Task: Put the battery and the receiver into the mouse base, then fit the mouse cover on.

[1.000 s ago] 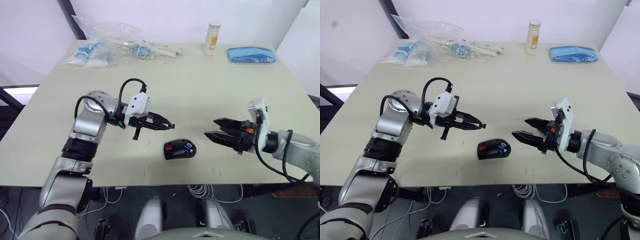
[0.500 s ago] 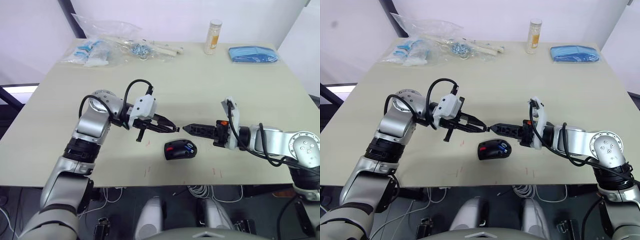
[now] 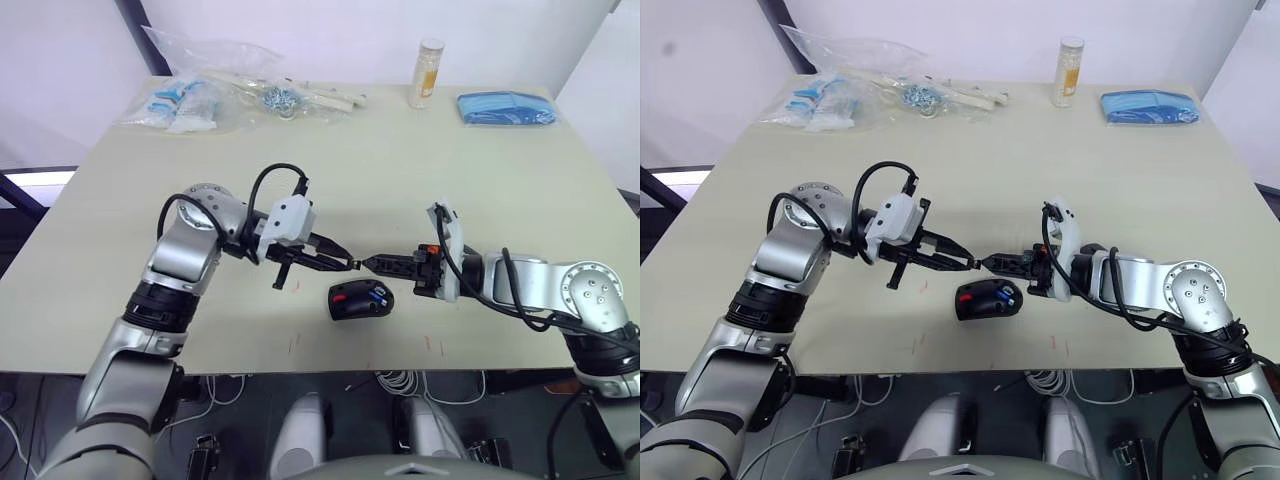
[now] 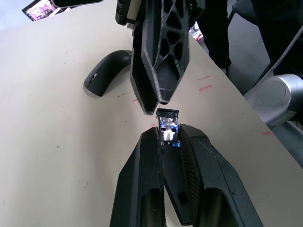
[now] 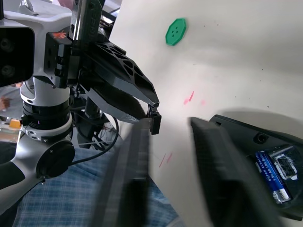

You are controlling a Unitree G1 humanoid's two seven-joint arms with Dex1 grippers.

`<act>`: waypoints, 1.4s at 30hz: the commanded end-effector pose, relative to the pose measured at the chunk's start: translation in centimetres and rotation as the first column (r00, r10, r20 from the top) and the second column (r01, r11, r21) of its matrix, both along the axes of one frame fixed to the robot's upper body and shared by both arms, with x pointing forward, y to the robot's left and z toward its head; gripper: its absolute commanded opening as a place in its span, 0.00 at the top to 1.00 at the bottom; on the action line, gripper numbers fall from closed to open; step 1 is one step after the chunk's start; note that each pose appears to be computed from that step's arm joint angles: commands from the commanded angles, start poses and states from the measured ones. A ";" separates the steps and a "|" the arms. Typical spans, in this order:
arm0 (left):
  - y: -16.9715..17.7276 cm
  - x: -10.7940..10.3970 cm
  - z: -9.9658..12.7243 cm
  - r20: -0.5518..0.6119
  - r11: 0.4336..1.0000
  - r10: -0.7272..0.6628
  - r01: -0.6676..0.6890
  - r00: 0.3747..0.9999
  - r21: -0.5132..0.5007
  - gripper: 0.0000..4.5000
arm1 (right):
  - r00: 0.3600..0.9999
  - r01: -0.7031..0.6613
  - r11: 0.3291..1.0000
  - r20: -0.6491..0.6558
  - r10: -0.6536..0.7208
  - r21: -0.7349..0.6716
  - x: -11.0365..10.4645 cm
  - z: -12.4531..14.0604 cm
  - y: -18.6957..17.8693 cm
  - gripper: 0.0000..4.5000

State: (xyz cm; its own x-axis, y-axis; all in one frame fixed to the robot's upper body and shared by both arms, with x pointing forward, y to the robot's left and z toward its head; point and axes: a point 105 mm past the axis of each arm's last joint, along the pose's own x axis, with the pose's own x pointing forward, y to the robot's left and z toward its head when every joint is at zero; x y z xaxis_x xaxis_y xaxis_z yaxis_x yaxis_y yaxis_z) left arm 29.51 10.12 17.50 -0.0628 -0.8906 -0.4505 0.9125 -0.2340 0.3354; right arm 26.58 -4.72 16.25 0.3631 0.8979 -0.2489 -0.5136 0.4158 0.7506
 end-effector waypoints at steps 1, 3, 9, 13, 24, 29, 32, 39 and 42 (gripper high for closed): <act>-0.3 -0.4 0.7 0.030 1.000 -0.023 0.023 0.999 -0.004 0.99 | 0.999 -0.035 0.999 0.027 0.034 0.037 -0.4 1.3 0.5 0.82; -0.3 -0.3 0.6 0.030 1.000 -0.020 0.020 0.999 -0.005 0.99 | 0.999 -0.037 0.999 0.027 0.036 0.037 -0.4 1.3 0.6 0.82; -0.4 -0.3 0.6 0.033 1.000 -0.021 0.021 0.999 -0.011 0.99 | 0.999 -0.043 0.998 0.026 0.042 0.040 -0.5 1.3 0.9 0.82; -0.4 -0.2 0.6 0.036 1.000 -0.019 0.020 0.999 -0.012 0.99 | 0.999 -0.046 0.998 0.026 0.044 0.042 -0.5 1.3 1.0 0.82; -0.5 -0.1 0.5 0.040 1.000 -0.015 0.015 0.999 -0.014 0.99 | 0.999 -0.043 0.998 0.026 0.042 0.037 -0.4 1.3 1.1 0.82; -0.5 -0.1 0.6 0.038 1.000 -0.010 0.011 0.999 -0.024 0.99 | 0.999 -0.042 0.999 0.022 0.041 0.029 -0.4 1.2 1.0 0.82; -0.5 0.0 0.6 0.038 1.000 -0.008 0.009 0.999 -0.024 0.99 | 0.999 -0.045 0.999 0.023 0.044 0.030 -0.4 1.2 1.1 0.82; -0.6 -0.1 0.6 0.036 1.000 -0.011 0.012 0.999 -0.026 0.99 | 0.999 -0.043 0.999 0.024 0.042 0.033 -0.4 1.3 1.1 0.82; -0.5 -0.1 0.5 0.034 1.000 -0.013 0.014 0.999 -0.023 0.99 | 0.999 -0.040 0.999 0.025 0.040 0.035 -0.3 1.3 1.1 0.97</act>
State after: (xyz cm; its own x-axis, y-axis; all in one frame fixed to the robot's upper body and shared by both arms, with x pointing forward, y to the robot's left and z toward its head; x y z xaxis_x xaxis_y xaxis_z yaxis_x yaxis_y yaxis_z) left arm 29.70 9.87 17.47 -0.0466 -0.8980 -0.4376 0.9125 -0.2165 0.3470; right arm 26.39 -3.70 16.30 0.3360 0.9086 -0.2480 -0.5186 0.3983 0.7566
